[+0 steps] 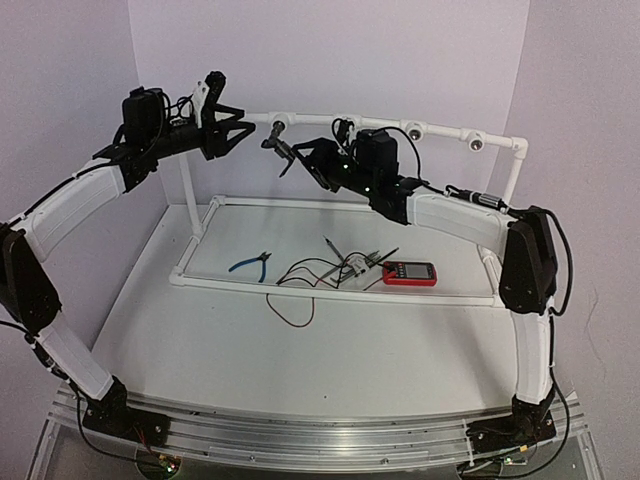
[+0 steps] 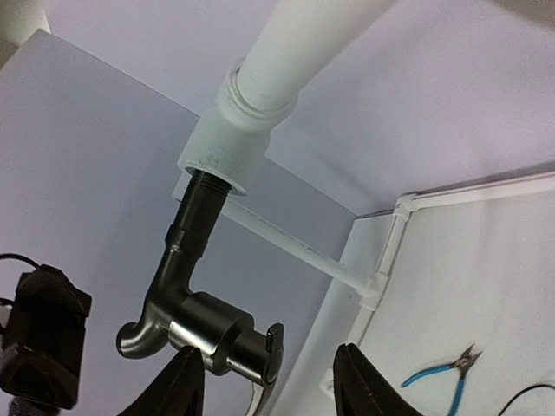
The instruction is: Install the water faucets
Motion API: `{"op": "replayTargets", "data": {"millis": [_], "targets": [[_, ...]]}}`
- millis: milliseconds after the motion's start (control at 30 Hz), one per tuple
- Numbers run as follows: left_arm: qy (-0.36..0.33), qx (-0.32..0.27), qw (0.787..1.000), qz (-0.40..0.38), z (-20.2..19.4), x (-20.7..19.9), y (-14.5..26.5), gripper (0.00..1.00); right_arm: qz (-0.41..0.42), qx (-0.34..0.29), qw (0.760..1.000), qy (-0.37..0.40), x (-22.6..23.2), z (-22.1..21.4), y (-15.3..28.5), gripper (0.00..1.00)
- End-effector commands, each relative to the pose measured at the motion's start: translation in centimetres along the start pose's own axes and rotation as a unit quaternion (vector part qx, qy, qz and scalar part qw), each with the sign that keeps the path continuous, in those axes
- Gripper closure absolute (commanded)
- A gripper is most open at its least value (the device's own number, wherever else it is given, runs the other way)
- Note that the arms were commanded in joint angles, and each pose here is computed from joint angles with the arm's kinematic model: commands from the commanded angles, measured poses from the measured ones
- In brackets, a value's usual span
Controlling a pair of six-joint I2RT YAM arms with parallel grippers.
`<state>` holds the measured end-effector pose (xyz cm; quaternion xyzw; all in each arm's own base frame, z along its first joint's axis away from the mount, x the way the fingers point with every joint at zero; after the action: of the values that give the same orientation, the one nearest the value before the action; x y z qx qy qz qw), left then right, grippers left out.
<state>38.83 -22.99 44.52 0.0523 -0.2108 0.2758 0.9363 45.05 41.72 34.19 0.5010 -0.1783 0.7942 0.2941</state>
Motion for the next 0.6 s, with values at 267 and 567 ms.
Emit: {"op": "replayTargets", "data": {"millis": [267,567], "targets": [[0.084,0.045,0.993,0.064,-4.7,1.2,-0.8,0.72,-0.039,-0.033,0.992,0.115,3.6,1.1,1.1,0.90],[0.057,0.002,0.998,0.006,-2.9,-0.1,-3.6,0.80,-0.026,-0.017,0.995,0.095,2.5,0.2,-1.4,1.00]]}}
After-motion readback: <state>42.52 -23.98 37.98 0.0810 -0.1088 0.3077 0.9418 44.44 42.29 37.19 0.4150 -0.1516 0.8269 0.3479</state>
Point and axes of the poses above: each gripper's point midway between its finger pads, its own y axis back along the fingers, its own x axis along the line the jaws close on, z = x × y, the point moved 4 cm from there along y, back along the fingers, and after that the axes turned 9 degrees about -y, right-handed, at the moved point
